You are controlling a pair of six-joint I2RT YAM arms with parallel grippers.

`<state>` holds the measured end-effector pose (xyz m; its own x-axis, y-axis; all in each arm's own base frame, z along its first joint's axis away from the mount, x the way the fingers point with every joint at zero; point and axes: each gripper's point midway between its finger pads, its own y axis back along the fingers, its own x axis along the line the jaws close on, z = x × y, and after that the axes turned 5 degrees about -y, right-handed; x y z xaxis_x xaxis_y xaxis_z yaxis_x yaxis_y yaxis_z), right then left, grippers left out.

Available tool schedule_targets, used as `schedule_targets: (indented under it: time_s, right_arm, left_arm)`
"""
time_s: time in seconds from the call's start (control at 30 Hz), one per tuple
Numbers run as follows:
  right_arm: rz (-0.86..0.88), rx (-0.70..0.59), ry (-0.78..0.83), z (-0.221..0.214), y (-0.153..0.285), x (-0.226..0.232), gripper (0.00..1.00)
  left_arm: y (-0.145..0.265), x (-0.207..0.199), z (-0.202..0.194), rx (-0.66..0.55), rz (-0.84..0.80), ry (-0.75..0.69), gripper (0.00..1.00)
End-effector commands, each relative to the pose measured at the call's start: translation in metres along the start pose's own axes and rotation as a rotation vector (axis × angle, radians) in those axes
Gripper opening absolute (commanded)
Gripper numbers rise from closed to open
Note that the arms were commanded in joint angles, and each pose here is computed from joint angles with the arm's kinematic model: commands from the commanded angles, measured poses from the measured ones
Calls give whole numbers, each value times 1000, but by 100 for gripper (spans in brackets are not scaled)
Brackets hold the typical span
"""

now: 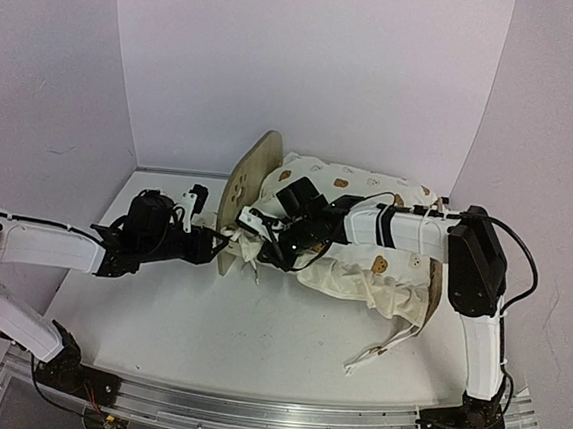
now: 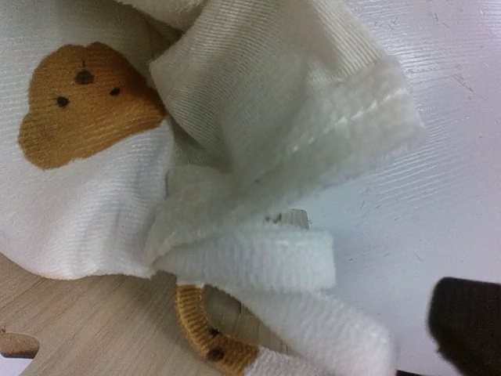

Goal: Set up the pet bed

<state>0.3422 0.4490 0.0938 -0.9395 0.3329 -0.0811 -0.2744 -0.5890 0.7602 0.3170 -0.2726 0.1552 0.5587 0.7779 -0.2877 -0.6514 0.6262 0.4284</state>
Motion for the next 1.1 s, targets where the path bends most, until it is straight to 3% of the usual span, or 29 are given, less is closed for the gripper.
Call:
schedule_targets:
  time_s: [0.0, 0.17, 0.3, 0.53, 0.77, 1.07]
  right_arm:
    - [12, -148, -86, 55, 39, -8, 0]
    - [40, -191, -115, 74, 60, -10, 0]
    - [67, -241, -135, 91, 80, -9, 0]
    - [59, -289, -151, 107, 98, -17, 0]
    - [36, -333, -158, 122, 117, -21, 0]
    - [43, -355, -162, 129, 123, -21, 0]
  left_arm:
    - [13, -32, -8, -81, -110, -21, 47]
    - [27, -40, -15, -216, -138, -28, 39]
    - [20, -53, -21, -249, -185, -96, 30]
    - [12, -58, -25, -387, -164, -151, 31]
    - [-19, -42, -49, -343, -49, -94, 32]
    - [-54, -33, -86, -252, 61, 2, 43]
